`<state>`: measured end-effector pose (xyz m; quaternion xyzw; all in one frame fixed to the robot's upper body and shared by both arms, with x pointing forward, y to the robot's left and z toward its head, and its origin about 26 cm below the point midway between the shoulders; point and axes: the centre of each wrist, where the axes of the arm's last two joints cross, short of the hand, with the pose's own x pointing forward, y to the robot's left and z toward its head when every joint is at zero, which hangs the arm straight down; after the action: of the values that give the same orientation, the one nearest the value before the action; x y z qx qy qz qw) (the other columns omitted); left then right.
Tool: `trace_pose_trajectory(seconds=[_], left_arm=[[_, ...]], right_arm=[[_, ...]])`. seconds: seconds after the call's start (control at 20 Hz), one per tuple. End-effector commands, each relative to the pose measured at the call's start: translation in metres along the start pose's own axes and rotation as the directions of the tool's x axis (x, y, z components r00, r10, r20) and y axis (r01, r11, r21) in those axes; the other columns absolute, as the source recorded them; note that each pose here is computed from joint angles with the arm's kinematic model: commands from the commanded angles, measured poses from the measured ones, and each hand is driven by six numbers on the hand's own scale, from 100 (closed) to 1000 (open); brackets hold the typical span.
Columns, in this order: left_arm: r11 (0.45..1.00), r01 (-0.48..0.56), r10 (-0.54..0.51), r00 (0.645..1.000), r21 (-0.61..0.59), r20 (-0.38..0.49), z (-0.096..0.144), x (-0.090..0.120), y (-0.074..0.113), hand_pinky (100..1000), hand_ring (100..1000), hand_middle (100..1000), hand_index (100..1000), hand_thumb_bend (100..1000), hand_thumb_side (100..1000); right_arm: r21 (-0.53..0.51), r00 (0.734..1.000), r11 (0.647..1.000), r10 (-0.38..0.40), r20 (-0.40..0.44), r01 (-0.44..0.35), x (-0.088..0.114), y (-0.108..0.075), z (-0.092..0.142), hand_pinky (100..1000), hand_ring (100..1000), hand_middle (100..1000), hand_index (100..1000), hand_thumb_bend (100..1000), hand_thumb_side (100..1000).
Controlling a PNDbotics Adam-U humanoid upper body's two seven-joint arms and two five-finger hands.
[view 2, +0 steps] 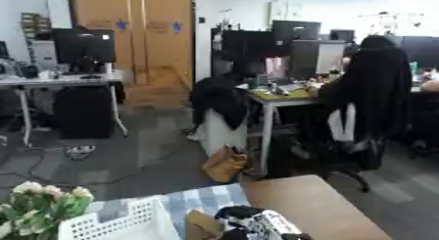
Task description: Pick up objects on the table and place them in the box.
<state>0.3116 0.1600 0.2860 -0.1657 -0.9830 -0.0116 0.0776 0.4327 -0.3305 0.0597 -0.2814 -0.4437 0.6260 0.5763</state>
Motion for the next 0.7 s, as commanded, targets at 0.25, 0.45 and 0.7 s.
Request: trace_pose_trajectory(seconds=[0.25,0.45,0.7], left_arm=[[1.000,-0.006,0.006,0.999,-0.003,0.035,-0.0078,0.0041,-0.0015,775,968,889,987,100,835],[1.000,-0.005,0.006,0.999,-0.002,0.037,-0.0081,0.0042,-0.0015,775,968,889,987,100,834],[1.000,-0.004,0.004,0.999,-0.003,0.036,-0.0082,0.0042,-0.0014,775,969,889,987,100,833]], right_arm=[[-0.046,0.999,0.998,0.045,-0.013,-0.046,-0.0063,-0.0119,0.0046,907,879,852,902,567,877],[-0.069,0.999,0.997,0.046,-0.012,-0.047,-0.0074,-0.0118,0.0050,827,780,768,860,543,884],[-0.094,0.999,0.995,0.037,-0.007,-0.038,-0.0079,-0.0122,0.0051,743,651,661,791,534,894]])
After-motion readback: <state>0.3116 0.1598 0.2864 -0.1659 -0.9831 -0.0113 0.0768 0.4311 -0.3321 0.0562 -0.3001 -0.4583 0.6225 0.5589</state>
